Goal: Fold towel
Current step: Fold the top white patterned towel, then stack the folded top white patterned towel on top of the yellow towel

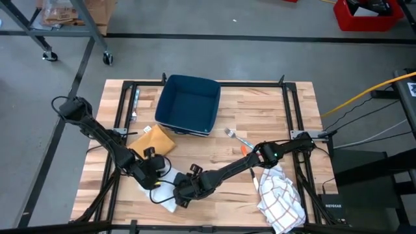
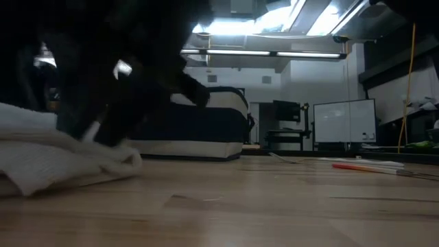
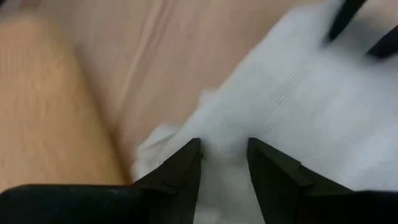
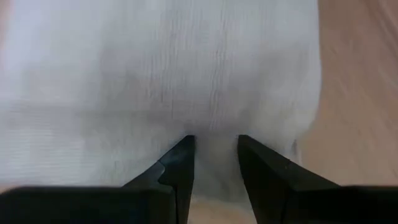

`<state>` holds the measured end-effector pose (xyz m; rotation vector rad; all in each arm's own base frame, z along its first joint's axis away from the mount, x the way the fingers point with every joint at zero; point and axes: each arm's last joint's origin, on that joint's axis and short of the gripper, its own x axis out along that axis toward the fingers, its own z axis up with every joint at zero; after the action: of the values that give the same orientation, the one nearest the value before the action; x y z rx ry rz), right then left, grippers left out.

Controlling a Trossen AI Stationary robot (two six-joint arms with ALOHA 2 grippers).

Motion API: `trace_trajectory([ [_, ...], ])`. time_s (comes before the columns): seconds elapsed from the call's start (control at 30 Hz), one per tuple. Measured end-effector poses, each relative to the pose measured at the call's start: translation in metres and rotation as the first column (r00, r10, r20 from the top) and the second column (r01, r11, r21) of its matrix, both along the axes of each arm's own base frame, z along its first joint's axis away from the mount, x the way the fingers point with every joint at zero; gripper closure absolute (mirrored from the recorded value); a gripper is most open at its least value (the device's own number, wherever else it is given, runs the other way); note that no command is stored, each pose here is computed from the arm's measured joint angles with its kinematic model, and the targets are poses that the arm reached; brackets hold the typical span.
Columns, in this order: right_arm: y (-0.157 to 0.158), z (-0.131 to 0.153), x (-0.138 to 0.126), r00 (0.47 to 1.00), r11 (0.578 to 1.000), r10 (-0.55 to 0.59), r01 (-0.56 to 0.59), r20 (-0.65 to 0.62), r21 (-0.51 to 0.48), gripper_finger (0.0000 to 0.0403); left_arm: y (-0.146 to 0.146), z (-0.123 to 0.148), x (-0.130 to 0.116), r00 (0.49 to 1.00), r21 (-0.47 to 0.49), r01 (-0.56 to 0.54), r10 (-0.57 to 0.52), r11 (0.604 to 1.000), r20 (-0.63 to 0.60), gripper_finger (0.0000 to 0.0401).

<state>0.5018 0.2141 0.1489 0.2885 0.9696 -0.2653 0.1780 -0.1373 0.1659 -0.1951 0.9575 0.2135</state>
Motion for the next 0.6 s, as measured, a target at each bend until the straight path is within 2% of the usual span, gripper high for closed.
trace_trajectory([
  [0.17,-0.001,0.037,-0.006,0.999,1.000,0.014,-0.015,0.048,0.012,0.0276,-0.004,0.049,0.003,0.993,-0.106,0.011,0.002,0.994,0.118,0.0278],
  [0.37,-0.012,0.074,-0.017,0.996,0.992,0.075,-0.069,0.056,-0.110,0.0276,0.001,0.101,-0.008,0.971,-0.274,0.057,0.011,0.960,0.239,0.0278],
  [0.5,-0.022,0.078,-0.016,0.994,0.986,0.100,-0.094,0.041,-0.139,0.0276,-0.002,0.114,-0.021,0.968,-0.416,0.049,0.059,0.908,0.244,0.0278],
  [0.6,-0.032,0.076,-0.015,0.994,0.988,0.107,-0.108,-0.013,-0.110,0.0276,-0.010,0.115,-0.030,0.972,-0.495,0.020,0.099,0.869,0.212,0.0278],
])
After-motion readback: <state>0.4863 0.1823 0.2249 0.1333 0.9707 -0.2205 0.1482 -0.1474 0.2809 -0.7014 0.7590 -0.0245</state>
